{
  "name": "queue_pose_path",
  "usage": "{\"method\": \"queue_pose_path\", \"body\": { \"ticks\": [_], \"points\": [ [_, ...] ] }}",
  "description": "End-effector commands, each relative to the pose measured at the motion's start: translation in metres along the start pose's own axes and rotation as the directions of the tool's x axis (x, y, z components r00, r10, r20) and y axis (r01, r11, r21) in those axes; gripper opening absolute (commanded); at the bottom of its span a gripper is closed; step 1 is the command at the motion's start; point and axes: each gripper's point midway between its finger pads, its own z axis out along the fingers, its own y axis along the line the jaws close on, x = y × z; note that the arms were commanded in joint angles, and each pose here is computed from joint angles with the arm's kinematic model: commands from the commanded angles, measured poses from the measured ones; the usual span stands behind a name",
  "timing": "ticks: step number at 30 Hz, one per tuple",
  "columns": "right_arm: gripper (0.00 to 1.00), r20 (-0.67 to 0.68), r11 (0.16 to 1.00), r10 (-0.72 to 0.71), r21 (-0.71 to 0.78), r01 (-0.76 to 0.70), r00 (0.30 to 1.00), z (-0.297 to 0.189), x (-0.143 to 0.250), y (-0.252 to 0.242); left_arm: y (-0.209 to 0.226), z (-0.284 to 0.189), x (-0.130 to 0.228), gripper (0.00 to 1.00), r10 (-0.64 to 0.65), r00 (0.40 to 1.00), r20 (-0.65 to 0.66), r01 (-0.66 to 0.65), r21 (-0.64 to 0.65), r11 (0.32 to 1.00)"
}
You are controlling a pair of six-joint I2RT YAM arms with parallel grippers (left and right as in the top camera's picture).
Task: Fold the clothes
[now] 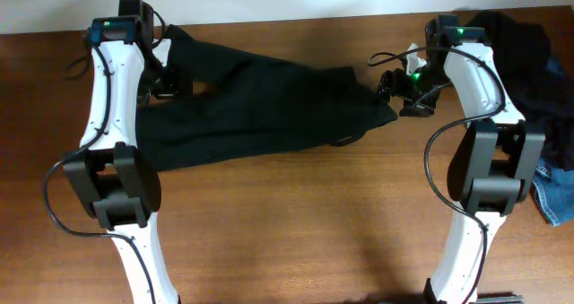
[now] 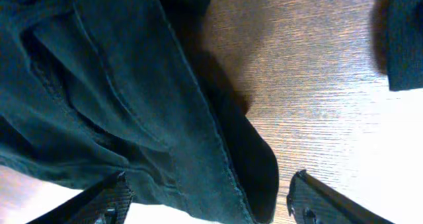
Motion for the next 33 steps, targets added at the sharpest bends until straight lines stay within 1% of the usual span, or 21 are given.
{"method": "queue_pose_path", "body": {
  "ticks": [1,2,6,7,9,10,11,12,16,19,22,25,28,29,30,33],
  "points": [
    [0.75,-0.006,0.998,-0.066,-0.013,0.066,0.998,0.003,0.003,0.008,-0.003,-0.006,-0.001,0.99,0.018,1.0,0.012,-0.018,0.012,1.0],
    [0.73,-0.008,0.997,-0.072,-0.013,0.072,0.997,0.003,0.003,0.009,-0.003,-0.006,-0.001,0.99,0.018,1.0,0.012,-0.018,0.012,1.0],
    [0.57,-0.023,0.985,-0.171,-0.007,0.171,0.985,0.011,0.008,0.022,-0.003,-0.006,-0.001,0.99,0.018,1.0,0.01,-0.018,0.012,1.0],
    [0.55,-0.024,0.983,-0.183,-0.008,0.183,0.983,0.012,0.009,0.024,-0.003,-0.006,-0.001,0.99,0.018,1.0,0.01,-0.018,0.012,1.0],
    [0.45,-0.028,0.976,-0.216,0.001,0.216,0.976,0.016,0.01,0.031,-0.003,-0.006,-0.001,0.99,0.018,1.0,0.01,-0.018,0.012,1.0],
    [0.37,-0.03,0.974,-0.227,0.009,0.227,0.973,0.018,0.011,0.035,-0.003,-0.006,-0.001,0.99,0.018,1.0,0.011,-0.018,0.012,1.0],
    [0.33,-0.033,0.972,-0.233,0.016,0.233,0.972,0.019,0.012,0.036,-0.003,-0.006,-0.001,0.99,0.018,1.0,0.011,-0.018,0.012,1.0],
    [0.25,-0.036,0.97,-0.241,0.024,0.242,0.97,0.021,0.013,0.038,-0.003,-0.006,-0.001,0.99,0.018,1.0,0.01,-0.018,0.012,1.0],
    [0.04,-0.038,0.966,-0.253,0.049,0.254,0.967,0.022,0.013,0.038,-0.003,-0.006,-0.001,0.99,0.018,1.0,0.01,-0.018,0.012,1.0],
    [0.04,-0.005,0.959,-0.269,0.085,0.269,0.963,0.022,0.003,0.034,-0.003,-0.006,-0.001,0.99,0.018,1.0,0.011,-0.018,0.012,1.0],
    [0.04,0.08,0.934,-0.351,0.103,0.343,0.933,0.009,-0.019,0.043,-0.003,-0.006,-0.001,0.99,0.018,1.0,0.011,-0.018,0.012,1.0],
    [0.04,0.201,0.886,-0.463,0.141,0.442,0.864,-0.032,-0.049,0.067,-0.003,-0.006,-0.001,0.99,0.018,1.0,0.01,-0.018,0.012,1.0],
    [0.04,0.306,0.829,-0.559,0.194,0.524,0.771,-0.08,-0.069,0.093,-0.003,-0.006,0.0,0.99,0.018,1.0,0.009,-0.018,0.012,1.0],
    [0.04,0.37,0.806,-0.591,0.23,0.546,0.717,-0.113,-0.077,0.108,-0.003,-0.006,0.0,0.99,0.018,1.0,0.007,-0.018,0.012,1.0],
    [0.04,0.398,0.799,-0.599,0.242,0.55,0.695,-0.127,-0.079,0.115,-0.003,-0.006,0.0,0.99,0.018,1.0,0.007,-0.018,0.011,1.0],
    [0.04,0.498,0.769,-0.63,0.293,0.567,0.596,-0.185,-0.079,0.141,-0.003,-0.006,0.0,0.99,0.018,1.0,0.007,-0.018,0.012,1.0]
  ]
}}
